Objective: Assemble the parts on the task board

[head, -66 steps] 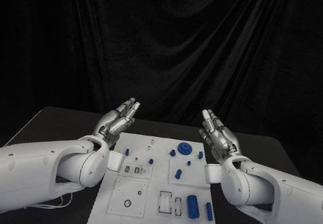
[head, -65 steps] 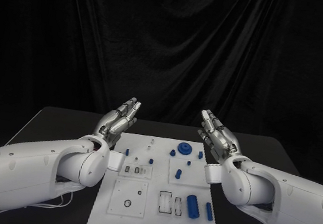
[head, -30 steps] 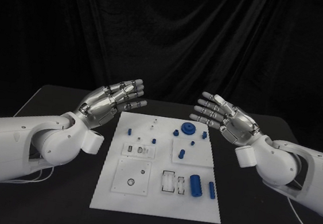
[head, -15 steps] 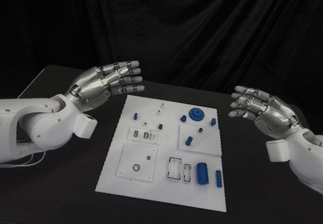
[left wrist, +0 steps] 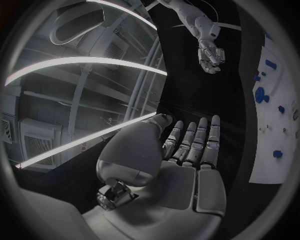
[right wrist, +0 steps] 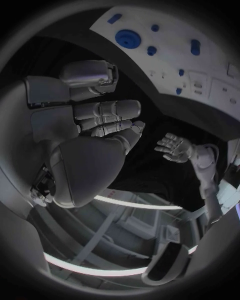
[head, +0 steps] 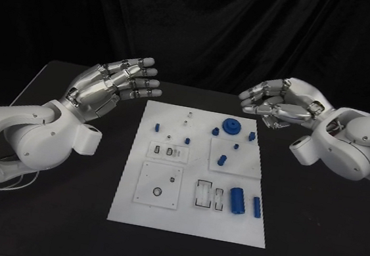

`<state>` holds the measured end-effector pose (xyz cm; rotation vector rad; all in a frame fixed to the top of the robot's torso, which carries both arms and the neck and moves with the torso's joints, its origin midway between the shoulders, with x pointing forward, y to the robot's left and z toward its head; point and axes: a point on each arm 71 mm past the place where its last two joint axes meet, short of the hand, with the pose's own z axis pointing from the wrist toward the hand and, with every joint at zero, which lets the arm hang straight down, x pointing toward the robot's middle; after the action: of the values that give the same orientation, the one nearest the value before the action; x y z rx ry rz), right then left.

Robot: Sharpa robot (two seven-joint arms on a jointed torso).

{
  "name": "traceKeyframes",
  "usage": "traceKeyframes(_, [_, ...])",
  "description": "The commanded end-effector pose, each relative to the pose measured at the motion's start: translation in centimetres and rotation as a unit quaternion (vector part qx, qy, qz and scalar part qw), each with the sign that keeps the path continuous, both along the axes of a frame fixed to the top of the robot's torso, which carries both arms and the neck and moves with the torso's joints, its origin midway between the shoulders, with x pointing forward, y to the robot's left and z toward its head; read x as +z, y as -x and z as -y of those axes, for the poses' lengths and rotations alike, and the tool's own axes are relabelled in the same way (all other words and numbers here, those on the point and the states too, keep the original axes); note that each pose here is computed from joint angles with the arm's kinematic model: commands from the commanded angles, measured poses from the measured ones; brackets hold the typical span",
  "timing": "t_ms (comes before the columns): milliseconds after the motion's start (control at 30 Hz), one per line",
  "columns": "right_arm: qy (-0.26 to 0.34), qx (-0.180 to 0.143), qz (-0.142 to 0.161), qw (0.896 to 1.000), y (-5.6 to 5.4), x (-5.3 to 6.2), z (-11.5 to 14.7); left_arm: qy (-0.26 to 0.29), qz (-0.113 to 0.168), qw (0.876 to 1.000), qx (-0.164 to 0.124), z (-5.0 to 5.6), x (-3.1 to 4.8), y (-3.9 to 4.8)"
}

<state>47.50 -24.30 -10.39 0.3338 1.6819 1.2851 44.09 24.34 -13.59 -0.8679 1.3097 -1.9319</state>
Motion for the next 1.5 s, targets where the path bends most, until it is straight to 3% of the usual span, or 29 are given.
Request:
traceKeyframes(33, [0.234, -0.019, 0.105, 0.966, -0.6, 0.0, -0.9, 0.064, 0.097, 0.993, 0.021, -0.7, 1.84, 0.55])
traceKeyframes(67, [0.255, -0.018, 0.120, 0.959, -0.7, 0.2, -1.3, 0.064, 0.097, 0.993, 0.022, -0.7, 1.88, 0.58])
traceKeyframes(267, [0.391, -0.008, 0.254, 0.885, -1.4, 1.3, -4.8, 0.068, 0.094, 0.993, 0.024, -0.9, 2.08, 0.74])
traceKeyframes(367, [0.423, -0.006, 0.290, 0.858, -1.5, 1.6, -5.9, 0.070, 0.093, 0.993, 0.022, -0.9, 2.11, 0.79])
traceKeyframes(567, [0.459, -0.003, 0.326, 0.826, -1.3, 1.8, -7.1, 0.072, 0.092, 0.993, 0.019, -0.8, 2.14, 0.85])
traceKeyframes(767, [0.480, -0.007, 0.331, 0.813, -1.3, 1.7, -7.4, 0.073, 0.091, 0.993, 0.016, -0.8, 2.14, 0.86])
traceKeyframes(967, [0.490, -0.008, 0.331, 0.807, -1.4, 1.7, -7.2, 0.074, 0.089, 0.993, 0.012, -0.6, 2.14, 0.94])
traceKeyframes(1100, [0.480, -0.011, 0.338, 0.809, -1.2, 1.6, -6.9, 0.073, 0.089, 0.993, 0.014, -0.5, 2.12, 0.93])
traceKeyframes(1500, [0.470, -0.017, 0.316, 0.824, -1.2, 0.2, -5.5, 0.071, 0.088, 0.993, 0.016, -0.5, 2.02, 0.84])
